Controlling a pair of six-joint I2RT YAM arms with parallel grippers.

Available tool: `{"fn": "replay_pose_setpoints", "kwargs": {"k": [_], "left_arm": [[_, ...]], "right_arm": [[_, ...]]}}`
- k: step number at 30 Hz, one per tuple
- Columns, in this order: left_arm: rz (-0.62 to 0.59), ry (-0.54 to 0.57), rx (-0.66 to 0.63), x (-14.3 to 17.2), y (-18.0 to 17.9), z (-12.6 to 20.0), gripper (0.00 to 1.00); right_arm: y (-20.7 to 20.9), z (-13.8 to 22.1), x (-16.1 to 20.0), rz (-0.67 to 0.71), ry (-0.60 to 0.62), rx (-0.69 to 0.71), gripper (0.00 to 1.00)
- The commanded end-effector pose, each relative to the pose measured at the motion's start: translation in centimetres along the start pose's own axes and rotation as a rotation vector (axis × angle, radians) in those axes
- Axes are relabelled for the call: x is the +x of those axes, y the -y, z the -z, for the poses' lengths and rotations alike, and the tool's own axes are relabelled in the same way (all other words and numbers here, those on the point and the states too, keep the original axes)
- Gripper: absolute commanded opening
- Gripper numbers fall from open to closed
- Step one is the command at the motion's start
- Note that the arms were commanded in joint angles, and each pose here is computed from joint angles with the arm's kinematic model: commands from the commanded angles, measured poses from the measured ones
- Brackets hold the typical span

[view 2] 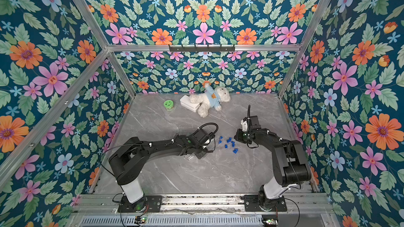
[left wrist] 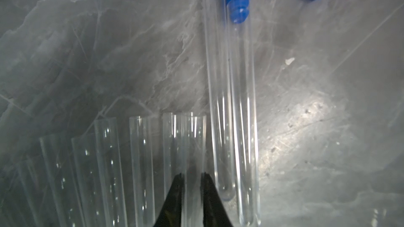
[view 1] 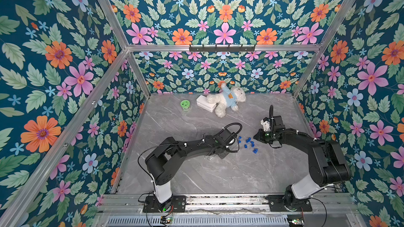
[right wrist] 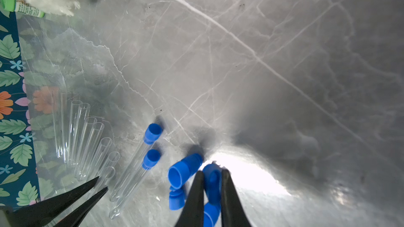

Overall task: Remove stoppers from test tubes
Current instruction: Place the stopper at the center of the board.

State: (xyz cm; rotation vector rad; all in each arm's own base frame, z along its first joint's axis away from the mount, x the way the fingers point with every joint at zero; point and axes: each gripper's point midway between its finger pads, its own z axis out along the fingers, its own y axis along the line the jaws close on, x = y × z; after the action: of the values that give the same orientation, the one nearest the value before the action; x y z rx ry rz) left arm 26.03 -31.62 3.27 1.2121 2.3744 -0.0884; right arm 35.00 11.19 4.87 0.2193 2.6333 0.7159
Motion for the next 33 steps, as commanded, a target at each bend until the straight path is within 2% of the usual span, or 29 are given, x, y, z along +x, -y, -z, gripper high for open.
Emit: {"fn": "replay_pose_setpoints", "kwargs": {"k": [1,5,17,23,33], "left_arm": [[0.007,-0.007,-0.014,0.1,-0.3,-0.1,0.0],[0.006,-0.016,-0.023,0.3,-0.4,-0.3,0.0],[0.005,-0.014,-0.02,0.3,-0.3,-0.4,0.14],[0.007,-0.008,-0.015,0.2,-0.3,-0.2,0.2],[0.007,-0.003,-0.022,-0.1,-0.4,0.0,0.22]], "right_arm": [[0.1,-0.2,-0.1,-0.012,0.006,0.004,0.14],[0.2,-0.3,-0.1,-0.014,0.002,0.003,0.19],[0.2,-0.2,-0.2,-0.021,0.007,0.003,0.26],[-0.1,0.2,-0.4,-0.011,0.022,-0.004,0.27],[-0.5,0.9,-0.7,-0.001,0.045,-0.014,0.27]]}}
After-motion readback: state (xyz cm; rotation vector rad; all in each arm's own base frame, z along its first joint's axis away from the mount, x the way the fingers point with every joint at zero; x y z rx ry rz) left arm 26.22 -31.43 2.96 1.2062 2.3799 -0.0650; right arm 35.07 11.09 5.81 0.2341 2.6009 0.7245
